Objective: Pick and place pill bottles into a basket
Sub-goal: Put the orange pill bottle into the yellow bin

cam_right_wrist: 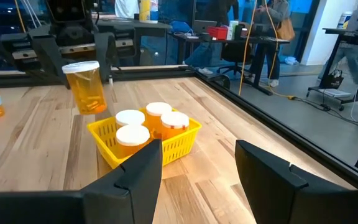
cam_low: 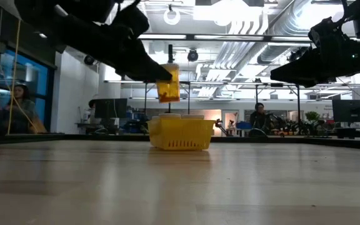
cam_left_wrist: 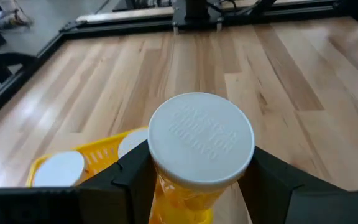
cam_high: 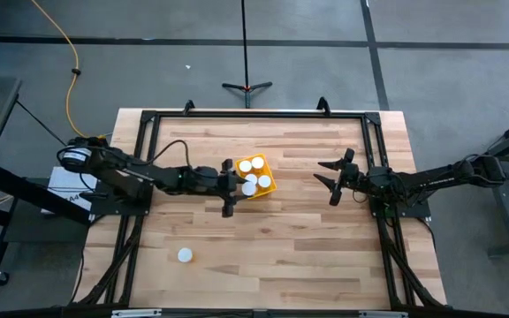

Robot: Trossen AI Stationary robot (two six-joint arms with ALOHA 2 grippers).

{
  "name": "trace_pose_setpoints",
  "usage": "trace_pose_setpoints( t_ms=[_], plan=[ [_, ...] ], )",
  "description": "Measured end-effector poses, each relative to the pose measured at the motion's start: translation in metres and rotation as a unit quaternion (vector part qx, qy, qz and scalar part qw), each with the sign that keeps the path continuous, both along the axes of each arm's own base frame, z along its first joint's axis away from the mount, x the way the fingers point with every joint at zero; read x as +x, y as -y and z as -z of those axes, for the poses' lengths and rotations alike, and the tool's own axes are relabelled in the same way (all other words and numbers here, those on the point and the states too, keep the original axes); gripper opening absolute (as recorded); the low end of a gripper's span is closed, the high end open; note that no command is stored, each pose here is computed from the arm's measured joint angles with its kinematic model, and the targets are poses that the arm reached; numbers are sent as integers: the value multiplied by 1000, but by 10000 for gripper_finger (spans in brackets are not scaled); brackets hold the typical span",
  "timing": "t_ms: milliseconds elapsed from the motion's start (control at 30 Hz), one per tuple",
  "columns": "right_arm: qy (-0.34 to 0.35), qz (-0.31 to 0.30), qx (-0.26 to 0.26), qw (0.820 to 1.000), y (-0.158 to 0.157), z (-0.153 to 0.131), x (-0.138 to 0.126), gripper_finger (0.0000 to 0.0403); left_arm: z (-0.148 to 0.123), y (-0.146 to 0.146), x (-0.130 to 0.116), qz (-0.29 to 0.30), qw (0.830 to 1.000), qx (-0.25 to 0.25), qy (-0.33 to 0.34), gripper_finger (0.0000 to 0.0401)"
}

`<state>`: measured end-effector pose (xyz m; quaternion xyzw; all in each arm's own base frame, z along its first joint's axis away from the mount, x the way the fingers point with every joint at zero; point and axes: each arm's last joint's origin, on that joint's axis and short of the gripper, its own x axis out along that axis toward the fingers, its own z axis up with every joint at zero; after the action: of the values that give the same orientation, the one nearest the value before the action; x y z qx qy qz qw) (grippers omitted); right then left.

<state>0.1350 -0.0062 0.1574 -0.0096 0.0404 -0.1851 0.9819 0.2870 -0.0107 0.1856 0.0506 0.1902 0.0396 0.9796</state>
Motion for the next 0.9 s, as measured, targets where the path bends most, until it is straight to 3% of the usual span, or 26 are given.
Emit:
trace_pose_setpoints(
  t_ms=[200, 400, 567, 900],
  plan=[
    [-6, 0, -1, 1000, 0, 1, 0, 194, 2, -5, 1, -2, 1000, -19, 0, 229],
    [-15, 0, -1, 1000, 0, 3, 0, 194, 4, -10, 2, -36, 996, -80, 3, 229],
    [-17, 0, -2, 1000, 0, 3, 0, 194, 14, -9, 6, -44, 994, -98, -8, 229],
    [-18, 0, -3, 1000, 0, 3, 0, 194, 20, -13, 12, -65, 994, -84, 10, 230]
  ],
)
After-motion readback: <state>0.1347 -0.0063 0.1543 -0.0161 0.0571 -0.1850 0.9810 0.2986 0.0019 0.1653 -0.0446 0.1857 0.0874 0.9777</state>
